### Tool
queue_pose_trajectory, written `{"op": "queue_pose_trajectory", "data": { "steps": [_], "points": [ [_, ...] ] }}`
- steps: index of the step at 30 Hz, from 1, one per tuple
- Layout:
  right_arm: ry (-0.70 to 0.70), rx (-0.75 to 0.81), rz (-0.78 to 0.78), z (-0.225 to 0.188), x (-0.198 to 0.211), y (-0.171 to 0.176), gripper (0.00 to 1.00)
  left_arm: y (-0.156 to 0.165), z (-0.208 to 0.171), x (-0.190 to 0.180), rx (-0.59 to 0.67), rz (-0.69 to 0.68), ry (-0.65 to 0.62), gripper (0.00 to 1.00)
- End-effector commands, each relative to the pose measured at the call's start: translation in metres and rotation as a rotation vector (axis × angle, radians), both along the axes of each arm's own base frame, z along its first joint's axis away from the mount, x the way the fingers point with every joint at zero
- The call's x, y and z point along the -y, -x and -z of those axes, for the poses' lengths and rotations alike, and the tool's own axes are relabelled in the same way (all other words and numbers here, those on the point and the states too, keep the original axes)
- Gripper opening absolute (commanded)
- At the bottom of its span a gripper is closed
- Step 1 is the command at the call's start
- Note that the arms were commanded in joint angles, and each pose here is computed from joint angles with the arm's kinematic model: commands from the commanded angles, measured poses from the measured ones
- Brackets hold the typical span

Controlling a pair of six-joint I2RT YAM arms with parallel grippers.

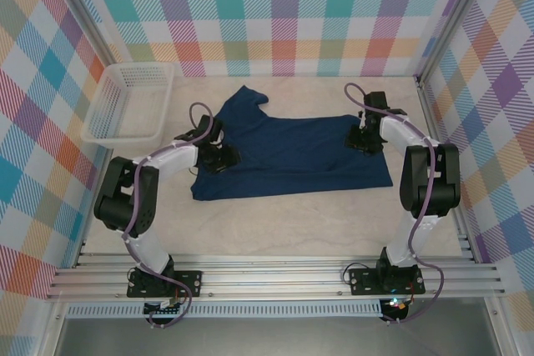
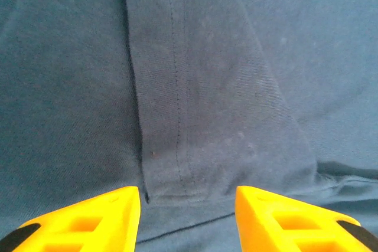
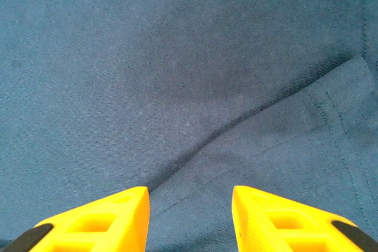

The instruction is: Fold the inside-out t-shirt

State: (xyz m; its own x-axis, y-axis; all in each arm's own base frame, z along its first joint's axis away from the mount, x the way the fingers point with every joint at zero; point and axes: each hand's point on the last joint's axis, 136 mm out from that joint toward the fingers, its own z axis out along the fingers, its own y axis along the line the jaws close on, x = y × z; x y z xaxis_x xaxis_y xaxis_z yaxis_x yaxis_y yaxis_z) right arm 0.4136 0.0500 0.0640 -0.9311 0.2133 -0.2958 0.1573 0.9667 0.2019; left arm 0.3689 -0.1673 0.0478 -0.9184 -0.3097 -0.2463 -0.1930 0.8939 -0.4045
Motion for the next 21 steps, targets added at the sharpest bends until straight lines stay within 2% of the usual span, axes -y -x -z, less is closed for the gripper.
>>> {"op": "queue_pose_trajectory", "data": {
  "steps": [1, 8, 16, 21],
  "points": [
    [-0.019, -0.005, -0.010, -0.002, -0.005, 0.006, 0.41, -0.001, 0.004, 0.007, -0.008, 0.040, -0.046, 0.46],
    [0.003, -0.003, -0.014, -0.002, -0.001, 0.012, 0.41, -0.003, 0.016, 0.007, -0.027, 0.047, -0.067, 0.35],
    [0.006, -0.010, -0.016, 0.000, -0.001, 0.016, 0.41, -0.009, 0.011, 0.010, -0.010, 0.056, -0.061, 0.12],
    [0.006, -0.011, -0.018, 0.000, -0.001, 0.016, 0.41, -0.018, -0.002, 0.012, 0.013, 0.067, -0.069, 0.08]
  ]
}}
